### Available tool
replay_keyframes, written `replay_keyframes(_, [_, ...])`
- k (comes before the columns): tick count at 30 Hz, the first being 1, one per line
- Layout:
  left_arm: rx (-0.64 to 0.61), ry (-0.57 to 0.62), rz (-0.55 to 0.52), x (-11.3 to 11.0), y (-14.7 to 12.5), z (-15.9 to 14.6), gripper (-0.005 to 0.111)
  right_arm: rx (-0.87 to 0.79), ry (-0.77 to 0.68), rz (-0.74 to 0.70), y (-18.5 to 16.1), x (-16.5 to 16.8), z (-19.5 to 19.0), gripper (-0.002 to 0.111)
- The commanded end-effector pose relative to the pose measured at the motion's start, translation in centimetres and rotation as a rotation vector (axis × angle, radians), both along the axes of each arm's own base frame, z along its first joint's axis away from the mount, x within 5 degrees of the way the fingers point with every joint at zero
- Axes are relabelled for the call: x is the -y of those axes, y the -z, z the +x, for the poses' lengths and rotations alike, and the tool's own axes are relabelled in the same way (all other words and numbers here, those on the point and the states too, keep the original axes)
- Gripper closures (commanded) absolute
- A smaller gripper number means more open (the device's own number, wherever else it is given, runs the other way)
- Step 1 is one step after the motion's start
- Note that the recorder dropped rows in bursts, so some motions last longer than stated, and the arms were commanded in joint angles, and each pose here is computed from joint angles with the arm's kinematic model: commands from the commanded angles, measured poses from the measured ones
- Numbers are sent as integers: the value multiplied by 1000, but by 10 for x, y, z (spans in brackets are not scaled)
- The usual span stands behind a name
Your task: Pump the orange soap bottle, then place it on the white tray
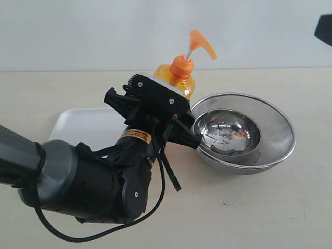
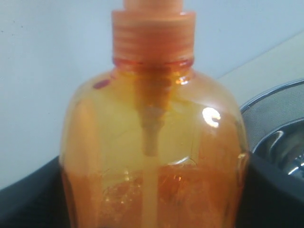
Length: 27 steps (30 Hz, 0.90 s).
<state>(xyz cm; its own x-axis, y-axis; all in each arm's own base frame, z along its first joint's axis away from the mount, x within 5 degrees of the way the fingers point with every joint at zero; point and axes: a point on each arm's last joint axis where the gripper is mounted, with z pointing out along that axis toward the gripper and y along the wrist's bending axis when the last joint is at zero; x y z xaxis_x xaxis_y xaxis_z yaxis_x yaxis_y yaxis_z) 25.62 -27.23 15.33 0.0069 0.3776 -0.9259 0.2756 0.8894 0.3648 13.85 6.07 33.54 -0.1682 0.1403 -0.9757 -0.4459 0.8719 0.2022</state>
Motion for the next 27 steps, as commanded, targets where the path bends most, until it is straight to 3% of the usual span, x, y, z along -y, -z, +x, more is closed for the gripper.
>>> replay_keyframes(1, [106, -7, -41, 1, -19, 1, 102, -39, 56, 116, 20, 10, -18, 108])
replay_keyframes(8, [106, -7, -41, 1, -19, 1, 102, -90, -3, 169, 40, 8, -32, 108])
replay_keyframes(22, [106, -7, -41, 1, -19, 1, 102, -101, -80, 170, 40, 2, -36, 108])
replay_keyframes(27, [102, -7, -57, 1, -19, 1, 102, 10, -67, 199, 28, 10, -54, 108])
